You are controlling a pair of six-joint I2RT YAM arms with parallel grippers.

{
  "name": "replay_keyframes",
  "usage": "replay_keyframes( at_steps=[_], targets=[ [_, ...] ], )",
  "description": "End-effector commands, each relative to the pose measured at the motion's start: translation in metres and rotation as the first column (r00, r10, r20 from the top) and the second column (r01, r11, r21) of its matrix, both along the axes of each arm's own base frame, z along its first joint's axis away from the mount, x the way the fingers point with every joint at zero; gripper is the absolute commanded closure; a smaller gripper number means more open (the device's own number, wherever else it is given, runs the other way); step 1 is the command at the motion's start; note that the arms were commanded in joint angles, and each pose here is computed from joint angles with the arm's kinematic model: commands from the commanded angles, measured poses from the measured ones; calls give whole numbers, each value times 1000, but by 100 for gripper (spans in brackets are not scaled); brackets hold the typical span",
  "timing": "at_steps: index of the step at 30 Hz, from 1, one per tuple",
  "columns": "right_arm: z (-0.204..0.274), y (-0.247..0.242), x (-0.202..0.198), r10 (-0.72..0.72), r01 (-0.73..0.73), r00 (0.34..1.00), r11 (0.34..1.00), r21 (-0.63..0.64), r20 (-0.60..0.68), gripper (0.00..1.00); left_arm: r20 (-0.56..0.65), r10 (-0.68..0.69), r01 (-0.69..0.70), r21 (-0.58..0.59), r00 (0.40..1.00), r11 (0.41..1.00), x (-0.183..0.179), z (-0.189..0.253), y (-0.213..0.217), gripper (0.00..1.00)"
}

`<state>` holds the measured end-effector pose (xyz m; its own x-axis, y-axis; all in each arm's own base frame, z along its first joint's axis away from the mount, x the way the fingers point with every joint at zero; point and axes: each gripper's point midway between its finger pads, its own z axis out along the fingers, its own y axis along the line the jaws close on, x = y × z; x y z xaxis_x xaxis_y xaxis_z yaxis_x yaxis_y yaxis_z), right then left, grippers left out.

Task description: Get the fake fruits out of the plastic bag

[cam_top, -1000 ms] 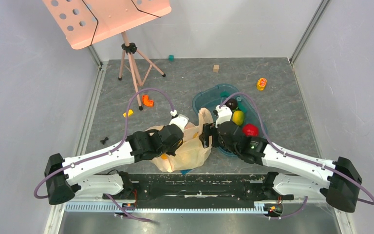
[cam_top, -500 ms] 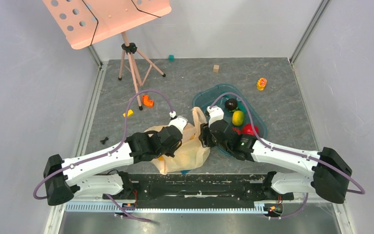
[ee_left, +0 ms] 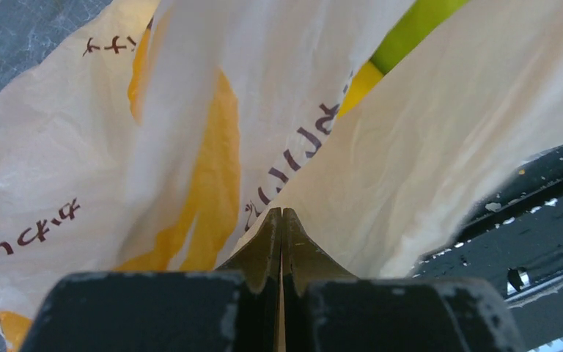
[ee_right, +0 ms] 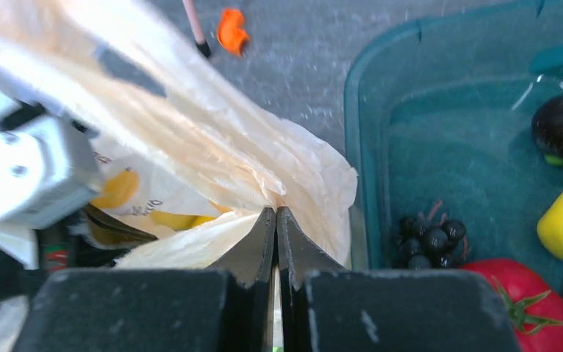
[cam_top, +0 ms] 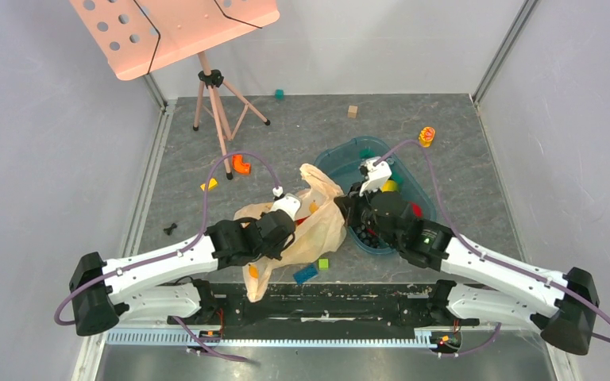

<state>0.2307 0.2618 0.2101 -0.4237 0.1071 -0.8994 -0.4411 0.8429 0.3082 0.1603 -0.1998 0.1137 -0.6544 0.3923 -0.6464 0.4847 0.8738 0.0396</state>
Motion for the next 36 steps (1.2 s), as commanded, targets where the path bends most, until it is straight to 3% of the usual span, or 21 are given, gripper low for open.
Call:
replay_keyframes(
  at_steps=[1,7,17,19,21,25,27,32,34,36],
  targets=[
    [67,-7,10,-55,41,989,994,105,134,100,21,92,-91,-12,996,996,7,-4,4,98],
    [66,-26,9,-106,95,985,992,84,137,100,26,142,-143,25,990,989,9,-13,14,98],
    [58,-75,10,-276,275,952,961,28,134,100,58,192,-192,-20,980,981,8,-2,29,96],
    [60,-67,6,-211,212,966,977,11,149,99,69,197,-194,-53,978,980,8,4,29,95],
    [65,-44,-3,-55,57,983,998,-8,174,90,77,195,-187,-94,978,978,9,10,26,98],
    [82,-5,-31,233,-234,949,972,-18,210,49,76,182,-170,-146,980,975,10,15,17,98],
    [93,9,-47,340,-350,912,937,3,229,39,73,179,-166,-158,981,973,10,15,13,98],
    [117,35,-85,538,-567,803,822,51,257,35,78,179,-160,-202,981,966,12,19,6,98],
    [126,41,-95,570,-606,776,793,68,271,43,81,182,-161,-214,980,963,13,21,4,98],
    [130,46,-101,592,-631,758,772,78,272,57,82,185,-163,-216,979,963,14,22,3,98]
  ],
)
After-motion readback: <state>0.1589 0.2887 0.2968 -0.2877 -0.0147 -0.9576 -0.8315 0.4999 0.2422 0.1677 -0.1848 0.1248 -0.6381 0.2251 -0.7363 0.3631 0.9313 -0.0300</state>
